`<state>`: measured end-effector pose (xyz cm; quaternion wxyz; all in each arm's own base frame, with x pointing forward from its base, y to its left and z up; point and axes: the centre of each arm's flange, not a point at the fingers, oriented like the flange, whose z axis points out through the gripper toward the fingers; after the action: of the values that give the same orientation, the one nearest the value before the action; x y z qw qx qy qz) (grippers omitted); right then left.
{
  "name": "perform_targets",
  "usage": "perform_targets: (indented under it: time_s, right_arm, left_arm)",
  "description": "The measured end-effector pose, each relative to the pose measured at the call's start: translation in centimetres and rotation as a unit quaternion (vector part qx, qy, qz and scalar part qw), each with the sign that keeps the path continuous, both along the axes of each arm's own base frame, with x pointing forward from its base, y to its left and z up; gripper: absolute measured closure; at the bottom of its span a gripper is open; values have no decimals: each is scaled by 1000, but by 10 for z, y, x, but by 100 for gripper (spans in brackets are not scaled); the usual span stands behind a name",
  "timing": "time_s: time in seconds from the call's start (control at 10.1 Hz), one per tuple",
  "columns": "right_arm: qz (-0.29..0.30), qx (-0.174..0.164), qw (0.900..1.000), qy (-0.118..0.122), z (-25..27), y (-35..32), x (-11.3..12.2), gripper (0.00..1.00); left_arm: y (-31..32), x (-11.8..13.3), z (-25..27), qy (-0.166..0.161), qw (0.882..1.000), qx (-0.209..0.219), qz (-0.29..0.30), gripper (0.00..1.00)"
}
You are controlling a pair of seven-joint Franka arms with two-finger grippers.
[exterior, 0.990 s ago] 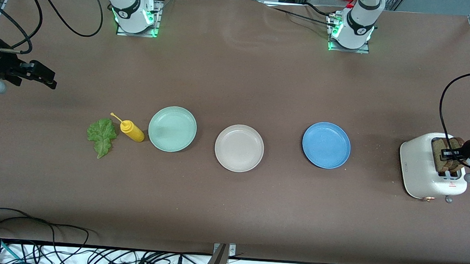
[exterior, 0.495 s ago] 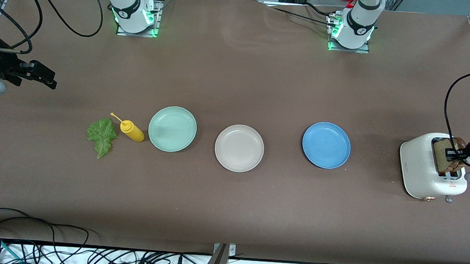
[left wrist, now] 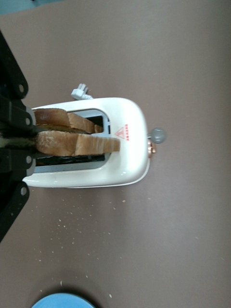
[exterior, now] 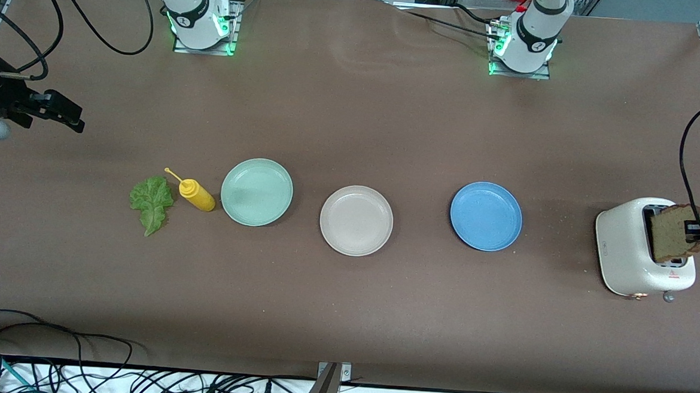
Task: Make sandwich on beige plate with both arms
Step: 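Lift the bread slice out of the toaster with the left gripper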
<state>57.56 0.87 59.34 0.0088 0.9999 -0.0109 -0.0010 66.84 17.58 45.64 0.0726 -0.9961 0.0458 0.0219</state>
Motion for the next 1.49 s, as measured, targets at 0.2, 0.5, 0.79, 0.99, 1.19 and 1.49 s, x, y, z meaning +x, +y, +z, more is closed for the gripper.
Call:
perform_targets:
  time_s: [0.2, 0.5, 0.79, 0.99, 1.19, 1.49]
  right_arm:
    - [0, 0, 1000, 0, 0, 0, 0, 0]
    - [3, 0, 1000, 0, 0, 3, 0, 0]
    - [2, 0, 1000, 0, 0, 3, 0, 0]
    - [3, 0, 1000, 0, 0, 3, 0, 0]
    - [3, 0, 1000, 0, 0, 4, 0, 0]
    - [4, 0, 1000, 0, -1, 4, 1, 0]
  left_arm:
    - [-6, 5, 30, -19, 998, 4, -52, 90]
    - [-33, 3, 43, 2, 996, -21, -85, 90]
    - [-73, 0, 43, 18, 988, -131, -84, 90]
    - [-116, 0, 35, 33, 972, -211, -96, 90]
    - [-175, 3, 10, 67, 958, -260, -101, 90]
    - [-257, 7, -39, 119, 935, -320, -94, 90]
